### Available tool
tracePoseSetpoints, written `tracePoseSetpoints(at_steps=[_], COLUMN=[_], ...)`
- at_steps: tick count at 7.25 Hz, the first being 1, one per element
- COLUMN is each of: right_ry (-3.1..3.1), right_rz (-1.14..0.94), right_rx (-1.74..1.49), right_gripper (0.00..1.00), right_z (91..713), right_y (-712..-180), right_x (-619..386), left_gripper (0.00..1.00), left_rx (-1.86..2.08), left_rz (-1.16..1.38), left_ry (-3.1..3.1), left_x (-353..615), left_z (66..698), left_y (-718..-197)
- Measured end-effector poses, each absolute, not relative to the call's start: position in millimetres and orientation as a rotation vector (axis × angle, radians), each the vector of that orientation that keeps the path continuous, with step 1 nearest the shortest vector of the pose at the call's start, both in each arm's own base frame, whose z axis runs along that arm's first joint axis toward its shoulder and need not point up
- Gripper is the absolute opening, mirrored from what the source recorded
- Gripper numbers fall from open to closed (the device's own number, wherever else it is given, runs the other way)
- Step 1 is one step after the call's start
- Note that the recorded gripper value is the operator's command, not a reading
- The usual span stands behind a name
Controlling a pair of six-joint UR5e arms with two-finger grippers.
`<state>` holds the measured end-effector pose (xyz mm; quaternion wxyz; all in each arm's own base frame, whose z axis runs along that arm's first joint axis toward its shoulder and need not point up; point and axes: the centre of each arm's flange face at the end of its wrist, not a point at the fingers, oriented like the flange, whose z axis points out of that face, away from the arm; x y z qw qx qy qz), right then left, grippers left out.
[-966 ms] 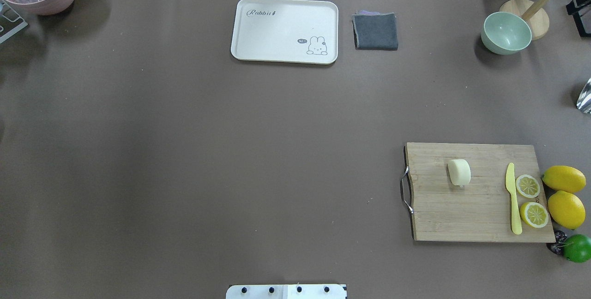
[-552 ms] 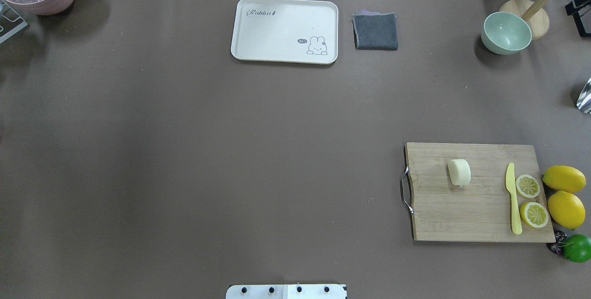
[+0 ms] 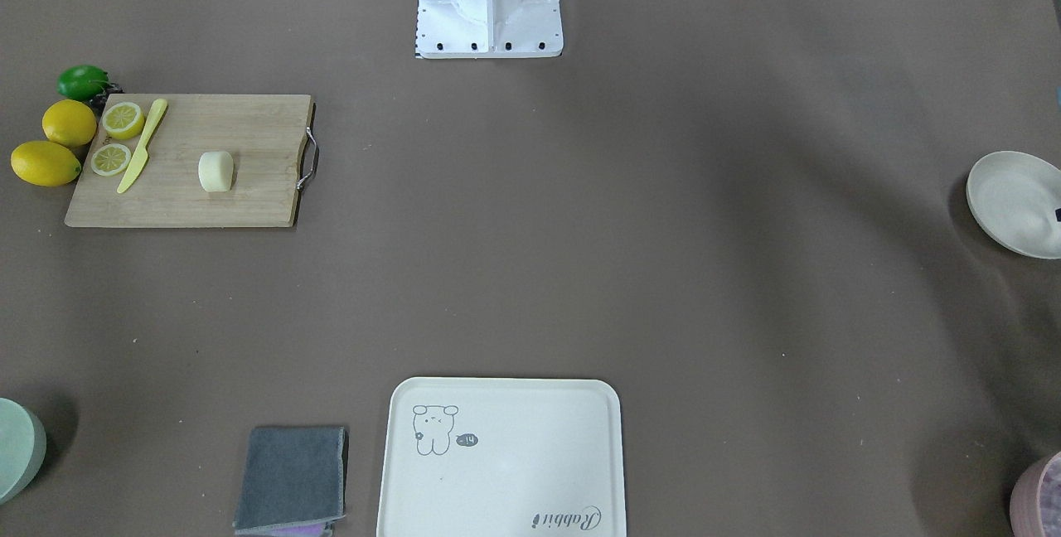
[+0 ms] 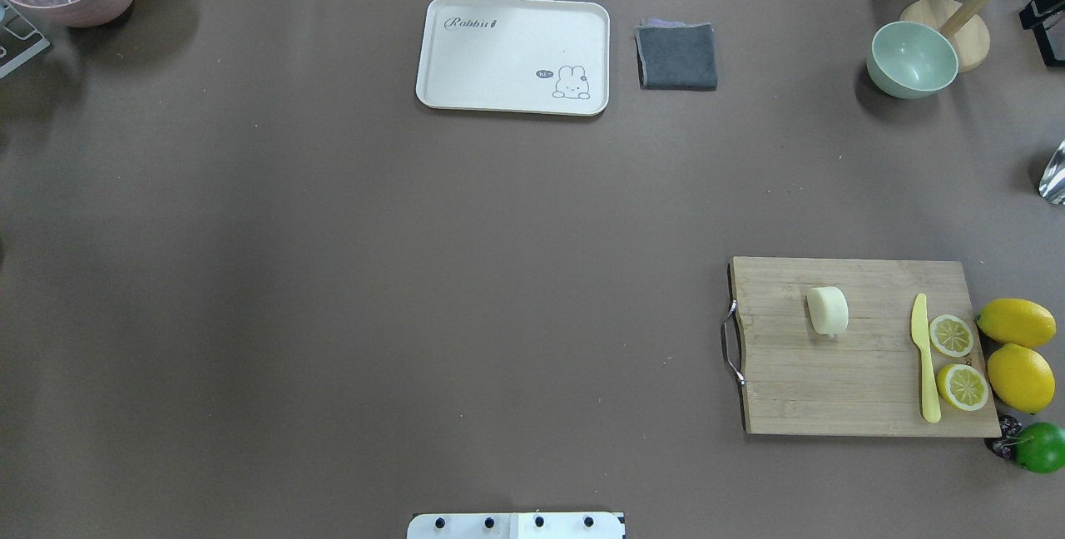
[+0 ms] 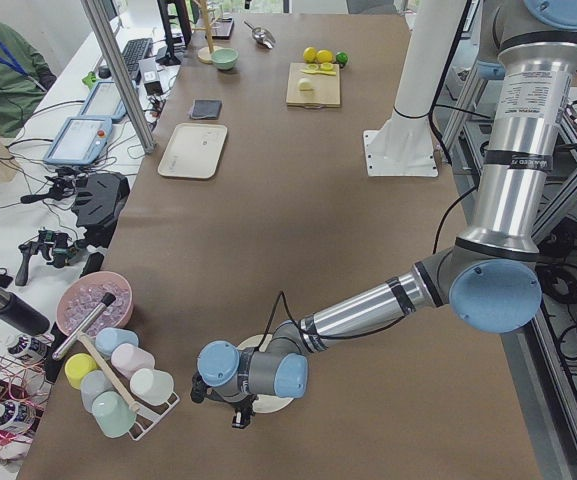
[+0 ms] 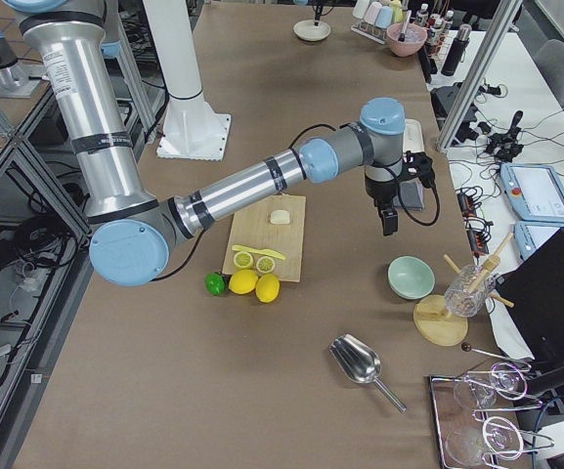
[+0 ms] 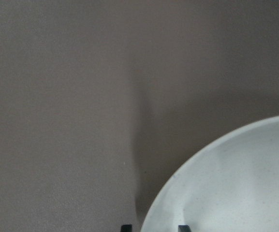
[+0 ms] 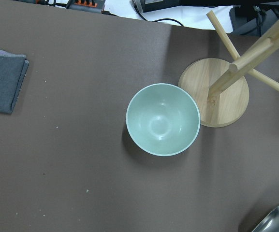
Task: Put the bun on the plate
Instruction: 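Grasp the white round plate by its rim with the left gripper, then carry the white plate with the left gripper toward the table center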
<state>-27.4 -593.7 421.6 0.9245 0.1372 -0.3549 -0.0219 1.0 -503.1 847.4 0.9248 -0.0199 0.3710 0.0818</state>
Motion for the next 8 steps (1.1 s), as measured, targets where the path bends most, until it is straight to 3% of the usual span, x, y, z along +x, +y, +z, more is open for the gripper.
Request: tracePoseSetpoints(at_steps=[5, 8], right_ry=[-0.714, -0.718], right_rz=[-0.043, -0.054], right_rx=[0.292, 0.290], right_gripper=[1.00, 1.00], right_z=[418, 416], right_y=[-596, -597], right_x=[-28, -34], left_gripper=[0.00, 0.00], left_rx=[-0.001, 0.078], left_rz=[0.151, 0.075], left_ry=[0.850, 0.940], left_x=[7, 19], left_z=[811, 719], left_y=[-526, -568])
